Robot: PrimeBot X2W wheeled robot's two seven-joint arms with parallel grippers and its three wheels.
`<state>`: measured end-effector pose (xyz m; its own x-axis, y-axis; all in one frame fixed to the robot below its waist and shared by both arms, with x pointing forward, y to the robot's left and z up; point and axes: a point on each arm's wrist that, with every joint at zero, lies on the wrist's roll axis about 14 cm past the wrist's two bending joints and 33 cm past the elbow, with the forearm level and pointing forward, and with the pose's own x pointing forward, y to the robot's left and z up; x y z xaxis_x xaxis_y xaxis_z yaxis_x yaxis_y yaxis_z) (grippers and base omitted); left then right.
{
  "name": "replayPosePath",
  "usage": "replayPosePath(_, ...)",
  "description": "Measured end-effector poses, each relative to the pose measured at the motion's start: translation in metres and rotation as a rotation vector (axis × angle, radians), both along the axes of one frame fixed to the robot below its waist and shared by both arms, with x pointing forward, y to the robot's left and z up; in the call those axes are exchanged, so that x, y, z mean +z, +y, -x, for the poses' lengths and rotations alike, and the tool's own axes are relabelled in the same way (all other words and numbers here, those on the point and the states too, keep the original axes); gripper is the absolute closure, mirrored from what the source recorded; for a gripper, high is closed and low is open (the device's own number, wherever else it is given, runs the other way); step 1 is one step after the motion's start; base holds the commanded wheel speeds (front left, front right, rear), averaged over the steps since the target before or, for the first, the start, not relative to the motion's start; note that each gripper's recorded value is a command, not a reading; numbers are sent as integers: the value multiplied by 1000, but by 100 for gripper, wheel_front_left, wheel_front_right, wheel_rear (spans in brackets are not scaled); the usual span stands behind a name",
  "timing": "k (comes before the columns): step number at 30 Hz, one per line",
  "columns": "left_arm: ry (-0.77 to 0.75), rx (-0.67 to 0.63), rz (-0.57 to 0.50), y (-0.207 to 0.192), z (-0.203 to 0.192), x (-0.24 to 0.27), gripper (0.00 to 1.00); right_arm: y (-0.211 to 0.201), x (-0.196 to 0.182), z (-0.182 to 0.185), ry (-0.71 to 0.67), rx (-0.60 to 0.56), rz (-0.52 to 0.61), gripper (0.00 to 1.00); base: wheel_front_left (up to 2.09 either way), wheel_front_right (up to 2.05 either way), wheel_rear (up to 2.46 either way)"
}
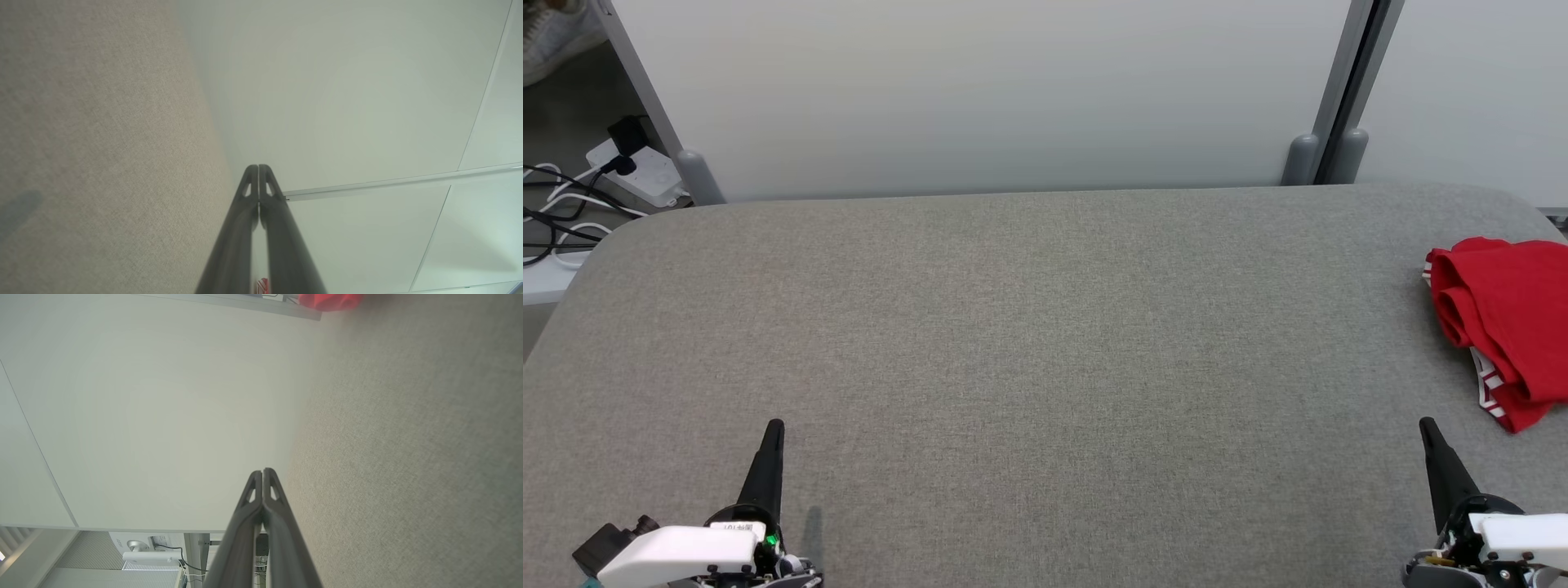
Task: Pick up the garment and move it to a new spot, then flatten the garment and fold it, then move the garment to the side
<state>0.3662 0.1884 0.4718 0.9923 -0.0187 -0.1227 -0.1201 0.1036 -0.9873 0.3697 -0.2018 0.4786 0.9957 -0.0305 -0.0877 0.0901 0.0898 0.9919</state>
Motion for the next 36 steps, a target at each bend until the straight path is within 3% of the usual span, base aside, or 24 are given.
replayPosePath(12, -30, 8, 107, 1, -8, 6, 100, -1, 3, -6, -15, -3, -101, 100, 0, 0, 0)
replayPosePath(36, -30, 8, 107, 1, -8, 6, 100, -2, 3, -6, -15, -5, -104, 100, 0, 0, 0)
